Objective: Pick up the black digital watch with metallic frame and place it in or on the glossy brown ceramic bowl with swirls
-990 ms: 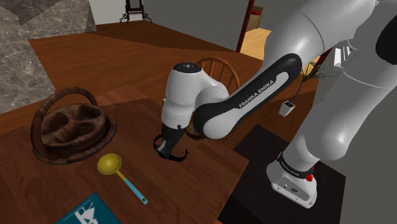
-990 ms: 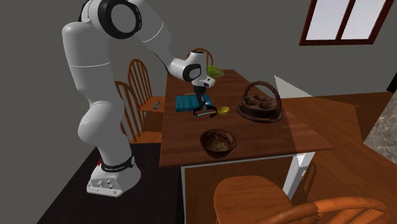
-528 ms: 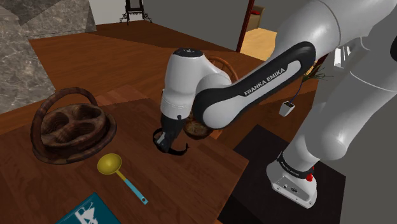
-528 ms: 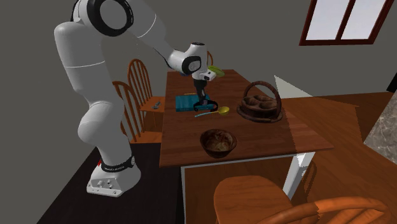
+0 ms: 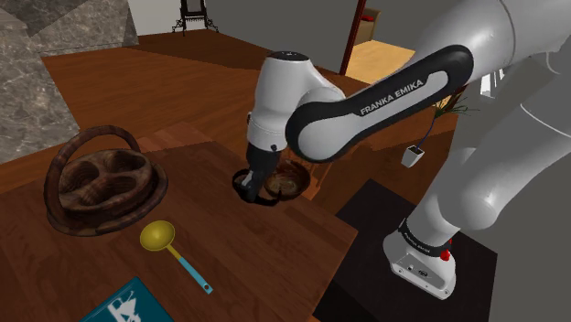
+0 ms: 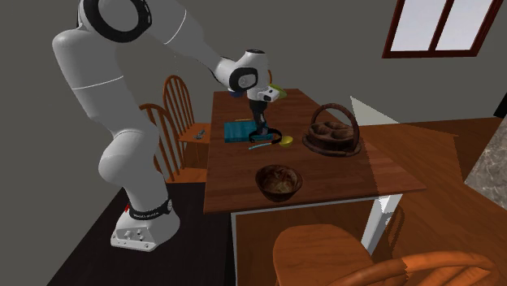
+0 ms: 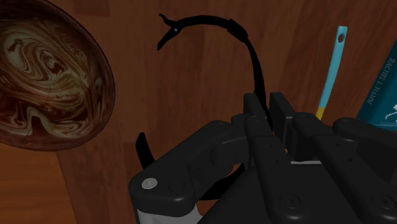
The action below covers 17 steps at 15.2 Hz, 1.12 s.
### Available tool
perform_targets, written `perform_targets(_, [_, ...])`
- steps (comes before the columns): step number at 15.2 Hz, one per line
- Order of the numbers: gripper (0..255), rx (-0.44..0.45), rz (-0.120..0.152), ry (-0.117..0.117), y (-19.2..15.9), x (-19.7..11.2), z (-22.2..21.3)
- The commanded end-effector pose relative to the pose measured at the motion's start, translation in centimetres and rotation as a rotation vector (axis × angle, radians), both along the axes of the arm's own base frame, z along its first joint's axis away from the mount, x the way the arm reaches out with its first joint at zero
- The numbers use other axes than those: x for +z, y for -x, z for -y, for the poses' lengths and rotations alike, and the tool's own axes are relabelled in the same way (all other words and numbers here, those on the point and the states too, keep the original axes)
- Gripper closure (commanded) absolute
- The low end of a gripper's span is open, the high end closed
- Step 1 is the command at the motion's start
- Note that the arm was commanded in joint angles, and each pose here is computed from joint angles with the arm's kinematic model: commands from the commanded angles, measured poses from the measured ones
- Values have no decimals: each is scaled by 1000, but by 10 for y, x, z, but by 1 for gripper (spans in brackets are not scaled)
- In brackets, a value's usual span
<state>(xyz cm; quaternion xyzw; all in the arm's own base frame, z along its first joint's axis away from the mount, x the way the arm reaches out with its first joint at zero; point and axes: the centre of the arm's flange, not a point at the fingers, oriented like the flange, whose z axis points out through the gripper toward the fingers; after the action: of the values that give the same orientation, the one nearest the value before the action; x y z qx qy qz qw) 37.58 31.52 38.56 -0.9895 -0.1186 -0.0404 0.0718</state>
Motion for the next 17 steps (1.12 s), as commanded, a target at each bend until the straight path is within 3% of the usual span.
perform_targets(1, [255,2,0,-1,-7,2,27])
perform_targets(12, [255,2,0,-1,-42,11,176])
perform_targets(17, [255,2,0,-1,-42,-15,176])
